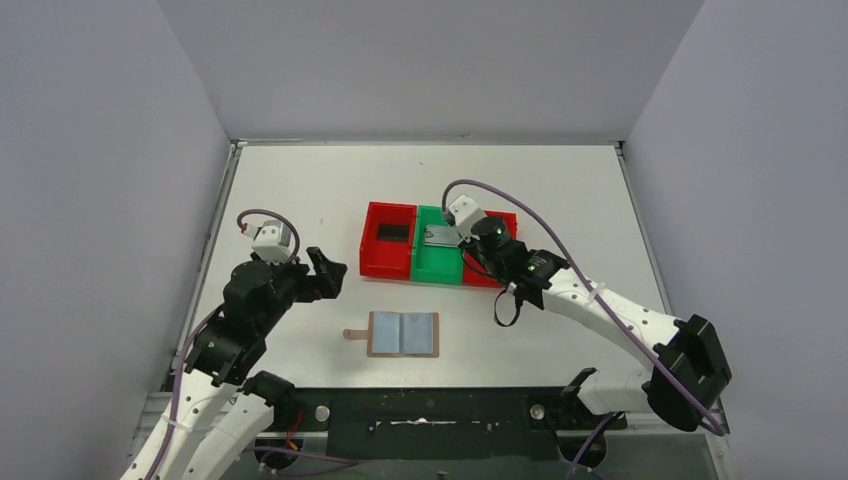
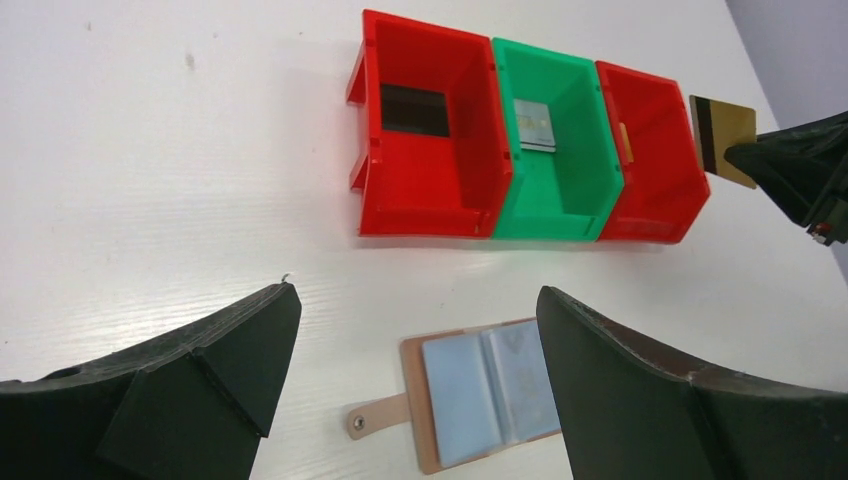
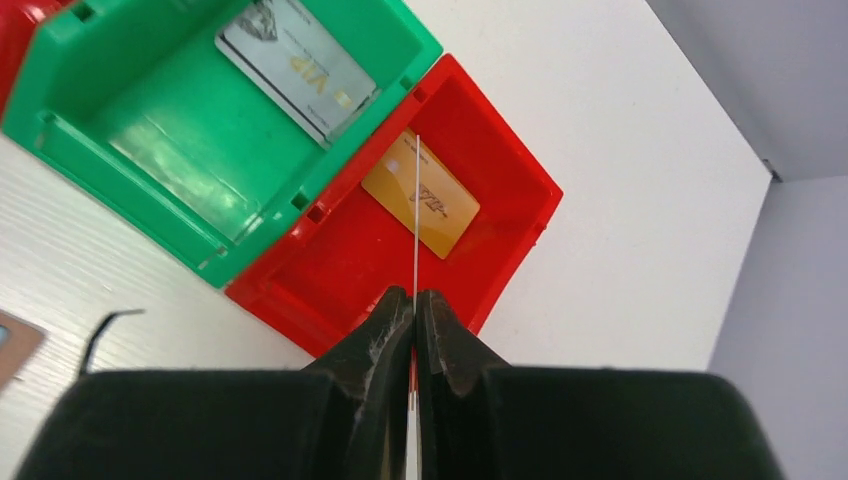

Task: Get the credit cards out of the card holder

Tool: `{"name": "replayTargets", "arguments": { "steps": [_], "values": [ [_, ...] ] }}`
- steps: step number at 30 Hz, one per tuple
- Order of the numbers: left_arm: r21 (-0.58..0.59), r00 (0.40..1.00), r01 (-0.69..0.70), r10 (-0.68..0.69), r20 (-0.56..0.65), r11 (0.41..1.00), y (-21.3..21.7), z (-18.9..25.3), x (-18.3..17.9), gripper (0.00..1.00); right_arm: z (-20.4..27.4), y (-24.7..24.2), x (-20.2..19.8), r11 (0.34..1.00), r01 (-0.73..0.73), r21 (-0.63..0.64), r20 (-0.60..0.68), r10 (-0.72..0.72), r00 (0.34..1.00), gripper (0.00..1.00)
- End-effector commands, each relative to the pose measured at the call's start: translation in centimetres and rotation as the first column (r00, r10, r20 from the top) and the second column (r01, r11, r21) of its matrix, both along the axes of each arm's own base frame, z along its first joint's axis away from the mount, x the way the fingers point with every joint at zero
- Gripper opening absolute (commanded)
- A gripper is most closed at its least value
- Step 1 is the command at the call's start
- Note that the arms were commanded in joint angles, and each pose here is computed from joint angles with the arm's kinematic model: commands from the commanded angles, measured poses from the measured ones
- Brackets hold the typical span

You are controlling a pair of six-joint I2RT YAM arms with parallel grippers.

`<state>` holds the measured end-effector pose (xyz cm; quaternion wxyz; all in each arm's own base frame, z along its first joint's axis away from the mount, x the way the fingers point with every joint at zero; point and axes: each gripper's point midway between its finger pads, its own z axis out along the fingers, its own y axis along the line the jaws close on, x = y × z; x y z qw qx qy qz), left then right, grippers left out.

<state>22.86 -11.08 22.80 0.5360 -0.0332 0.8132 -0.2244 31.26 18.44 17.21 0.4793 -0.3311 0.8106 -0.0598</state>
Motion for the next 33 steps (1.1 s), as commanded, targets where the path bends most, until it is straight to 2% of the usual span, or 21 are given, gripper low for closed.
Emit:
{"name": "replayTargets", "arguments": {
  "steps": [1, 9, 24, 33],
  "values": [
    [0.048, 0.997, -0.051, 0.048, 0.055, 0.998, 1.3, 0.3, 0.6, 0.9, 0.8, -1.2, 1.8, 0.965, -0.077, -0.25, 0.028, 0.087, 0.996, 0.0],
    [0.055, 0.995, -0.074, 0.07, 0.076, 0.996, 1.8, 0.5, 0.8, 0.91, -1.7, -1.7, 3.7, 0.9, -0.248, -0.358, -0.075, 0.237, 0.969, 0.0],
    [0.057, 0.993, -0.083, 0.078, 0.087, 0.995, 2.2, 0.7, 0.8, 0.91, -5.0, -2.8, 6.5, 0.799, -0.311, -0.515, -0.157, 0.269, 0.95, 0.0],
    [0.06, 0.992, -0.093, 0.088, 0.086, 0.994, 2.4, 0.6, 0.9, 0.92, -6.5, -3.3, 8.3, 0.768, -0.339, -0.543, -0.168, 0.297, 0.94, 0.0]
  ]
}}
